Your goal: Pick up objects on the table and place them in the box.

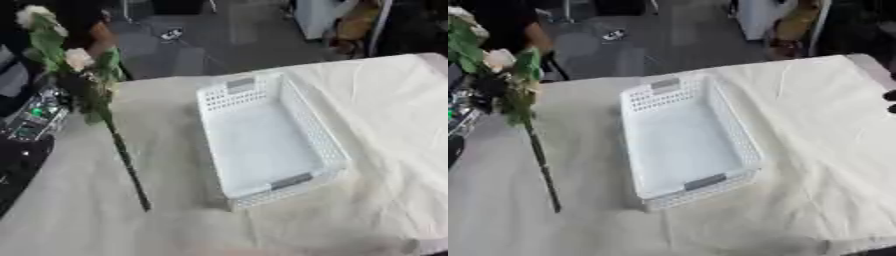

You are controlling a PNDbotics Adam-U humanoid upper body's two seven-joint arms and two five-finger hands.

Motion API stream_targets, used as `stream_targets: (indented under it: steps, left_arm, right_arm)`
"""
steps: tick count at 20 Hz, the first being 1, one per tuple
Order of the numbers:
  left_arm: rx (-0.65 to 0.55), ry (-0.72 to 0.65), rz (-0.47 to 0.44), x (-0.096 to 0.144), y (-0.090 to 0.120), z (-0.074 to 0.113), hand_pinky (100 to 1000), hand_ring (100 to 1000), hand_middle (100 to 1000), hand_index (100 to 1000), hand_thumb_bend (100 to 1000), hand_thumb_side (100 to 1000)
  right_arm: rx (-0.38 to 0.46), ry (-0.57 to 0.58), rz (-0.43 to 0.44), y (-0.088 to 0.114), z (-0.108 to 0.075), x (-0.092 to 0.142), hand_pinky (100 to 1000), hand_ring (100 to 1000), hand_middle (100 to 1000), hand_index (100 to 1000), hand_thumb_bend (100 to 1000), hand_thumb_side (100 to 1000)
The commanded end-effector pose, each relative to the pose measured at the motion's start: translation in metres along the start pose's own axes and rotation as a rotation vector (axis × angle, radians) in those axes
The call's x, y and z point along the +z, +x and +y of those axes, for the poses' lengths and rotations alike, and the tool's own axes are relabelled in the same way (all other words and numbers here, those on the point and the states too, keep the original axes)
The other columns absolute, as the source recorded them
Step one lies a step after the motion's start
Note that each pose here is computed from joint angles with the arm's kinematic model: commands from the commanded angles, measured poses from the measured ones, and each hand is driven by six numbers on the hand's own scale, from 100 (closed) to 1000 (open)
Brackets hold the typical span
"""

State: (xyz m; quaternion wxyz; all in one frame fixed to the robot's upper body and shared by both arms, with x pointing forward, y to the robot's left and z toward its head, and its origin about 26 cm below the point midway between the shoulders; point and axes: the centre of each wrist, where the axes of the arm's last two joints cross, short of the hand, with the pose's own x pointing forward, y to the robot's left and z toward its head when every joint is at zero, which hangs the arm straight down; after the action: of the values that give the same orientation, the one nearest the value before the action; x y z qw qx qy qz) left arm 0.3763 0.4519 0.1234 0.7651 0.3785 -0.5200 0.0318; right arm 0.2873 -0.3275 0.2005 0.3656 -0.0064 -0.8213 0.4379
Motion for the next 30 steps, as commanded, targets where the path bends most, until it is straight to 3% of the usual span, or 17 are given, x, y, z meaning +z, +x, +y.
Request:
stream_targets:
  steps: [1, 8, 17, 30]
  left_arm:
    - [0.012, 0.025, -0.102, 0.002, 0.038, 0.018, 100, 100, 100, 187, 100, 457]
    - [0.071, -0.021, -0.21, 0.011, 0.082, 0.007, 100, 100, 100, 188, 100, 481]
    - [0.105, -0.075, -0.33, 0.028, 0.123, -0.003, 100, 100, 100, 187, 100, 513]
    - [0.178, -0.357, -0.519, 0.087, 0.171, -0.053, 100, 100, 100, 189, 100, 522]
  right_arm:
    - [0.029, 0.012, -0.008, 0.006, -0.006, -0.001, 708, 770, 840, 944, 100, 467]
    - [0.025, 0.014, -0.008, 0.006, -0.006, -0.001, 708, 770, 840, 944, 100, 468]
    - [0.023, 0.017, -0.007, 0.006, -0.006, -0.001, 708, 770, 840, 944, 100, 467]
    - [0.019, 0.019, -0.012, 0.006, -0.005, -0.002, 708, 770, 840, 944, 100, 468]
